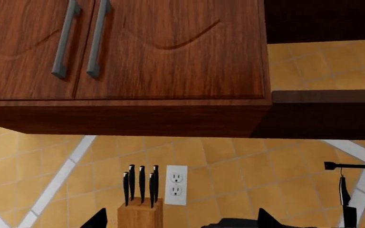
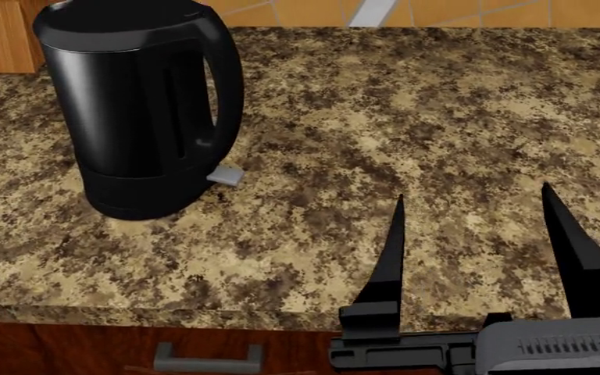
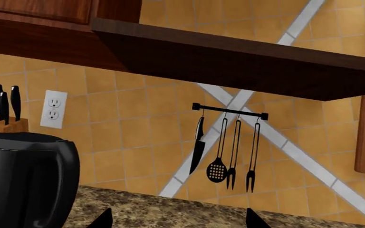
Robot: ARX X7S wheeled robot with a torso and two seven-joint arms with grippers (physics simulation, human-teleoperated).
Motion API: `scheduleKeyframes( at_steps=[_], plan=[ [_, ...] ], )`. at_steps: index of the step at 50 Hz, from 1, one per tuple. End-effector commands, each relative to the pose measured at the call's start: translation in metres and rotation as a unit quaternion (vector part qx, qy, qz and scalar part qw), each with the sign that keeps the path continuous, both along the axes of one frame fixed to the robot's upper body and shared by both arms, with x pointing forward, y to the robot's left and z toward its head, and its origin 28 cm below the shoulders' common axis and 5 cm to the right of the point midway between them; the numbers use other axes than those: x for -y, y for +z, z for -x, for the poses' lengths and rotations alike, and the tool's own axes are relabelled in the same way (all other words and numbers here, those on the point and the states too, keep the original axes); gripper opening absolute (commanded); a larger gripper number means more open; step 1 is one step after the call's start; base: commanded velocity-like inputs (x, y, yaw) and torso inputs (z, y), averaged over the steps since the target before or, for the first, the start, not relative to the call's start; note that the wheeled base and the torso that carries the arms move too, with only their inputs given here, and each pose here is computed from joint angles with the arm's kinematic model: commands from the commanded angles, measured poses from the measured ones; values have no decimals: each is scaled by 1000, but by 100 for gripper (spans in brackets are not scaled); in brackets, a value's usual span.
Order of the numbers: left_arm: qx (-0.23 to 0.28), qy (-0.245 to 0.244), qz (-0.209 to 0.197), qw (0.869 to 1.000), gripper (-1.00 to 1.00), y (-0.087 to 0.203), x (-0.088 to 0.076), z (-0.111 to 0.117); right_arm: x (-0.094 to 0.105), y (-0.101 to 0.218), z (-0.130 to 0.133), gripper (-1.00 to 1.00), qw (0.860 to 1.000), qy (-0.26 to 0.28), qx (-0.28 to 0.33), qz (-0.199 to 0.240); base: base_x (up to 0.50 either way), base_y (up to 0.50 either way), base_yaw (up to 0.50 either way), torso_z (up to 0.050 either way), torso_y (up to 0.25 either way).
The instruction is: Press the button to open the lid of the electric kettle.
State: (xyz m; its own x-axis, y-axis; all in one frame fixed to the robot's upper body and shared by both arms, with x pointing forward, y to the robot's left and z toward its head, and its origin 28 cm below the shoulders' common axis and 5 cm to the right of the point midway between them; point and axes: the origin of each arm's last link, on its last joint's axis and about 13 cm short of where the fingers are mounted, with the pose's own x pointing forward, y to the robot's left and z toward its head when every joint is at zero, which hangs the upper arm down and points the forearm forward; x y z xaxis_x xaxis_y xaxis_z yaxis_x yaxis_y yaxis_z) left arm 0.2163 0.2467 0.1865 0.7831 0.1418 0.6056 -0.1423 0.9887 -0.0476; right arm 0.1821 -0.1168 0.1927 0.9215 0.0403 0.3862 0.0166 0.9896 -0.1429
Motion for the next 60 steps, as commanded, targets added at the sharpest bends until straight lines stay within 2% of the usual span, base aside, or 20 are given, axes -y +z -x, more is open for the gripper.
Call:
scheduleKeyframes(
  at_steps=[1, 5, 6, 7, 14, 17, 35, 38, 42, 45, 47, 54, 57, 58, 60],
  plan=[
    [41, 47, 32, 998, 100, 22, -18, 7, -2, 7, 11, 100, 1000, 15, 16, -9, 477, 336, 0, 0, 0],
    [40, 44, 29, 998, 100, 21, -17, 7, -4, 8, 13, 100, 1000, 15, 11, -5, 386, 447, 0, 0, 0],
    [41, 43, 28, 998, 100, 22, -17, 8, -2, 7, 12, 100, 999, 15, 10, -34, 0, 0, 0, 0, 0],
    [47, 45, 29, 997, 100, 21, -19, 10, -3, 9, 14, 100, 1000, 21, 3, -17, 500, 31, 0, 0, 0],
    [47, 42, 28, 998, 100, 24, -19, 11, -4, 9, 14, 100, 1000, 26, 3, -17, 500, 115, 0, 0, 0],
    [48, 41, 27, 998, 100, 25, -18, 11, -4, 10, 15, 100, 999, 45, 7, -29, 500, 5, 0, 0, 0],
    [64, 35, 49, 996, 100, 30, -24, 20, -5, 10, 16, 100, 997, 53, 16, -45, 493, -8, 0, 0, 1],
    [46, 26, 77, 996, 100, 32, -26, 22, -4, 12, 17, 100, 997, 58, 19, -58, 124, -3, 0, 0, 0],
    [54, 24, 84, 995, 100, 34, -28, 24, -5, 13, 21, 100, 997, 62, 30, -43, 85, 0, 0, 0, 0],
    [56, 4, 98, 994, 100, 34, -29, 25, -5, 13, 20, 100, 997, 62, 27, -49, 500, -1, 0, 0, 0],
    [53, 18, 99, 994, 100, 34, -30, 24, -3, 13, 20, 100, 996, 60, 26, -62, 334, 0, 0, 0, 0],
    [65, 22, 106, 992, 100, 35, -32, 26, -3, 15, 21, 100, 996, 55, 19, -64, 0, 0, 0, 0, 0],
    [73, 2, 113, 991, 100, 35, -32, 28, -2, 20, 23, 100, 997, 45, 20, -62, 0, 0, 0, 0, 0],
    [86, 23, 102, 991, 100, 35, -33, 28, -2, 22, 24, 100, 997, 43, 19, -63, 0, 0, 0, 0, 0],
    [70, 24, 101, 992, 100, 35, -34, 24, 0, 33, 30, 100, 995, 53, 30, -73, 0, 0, 0, 0, 0]
  ],
)
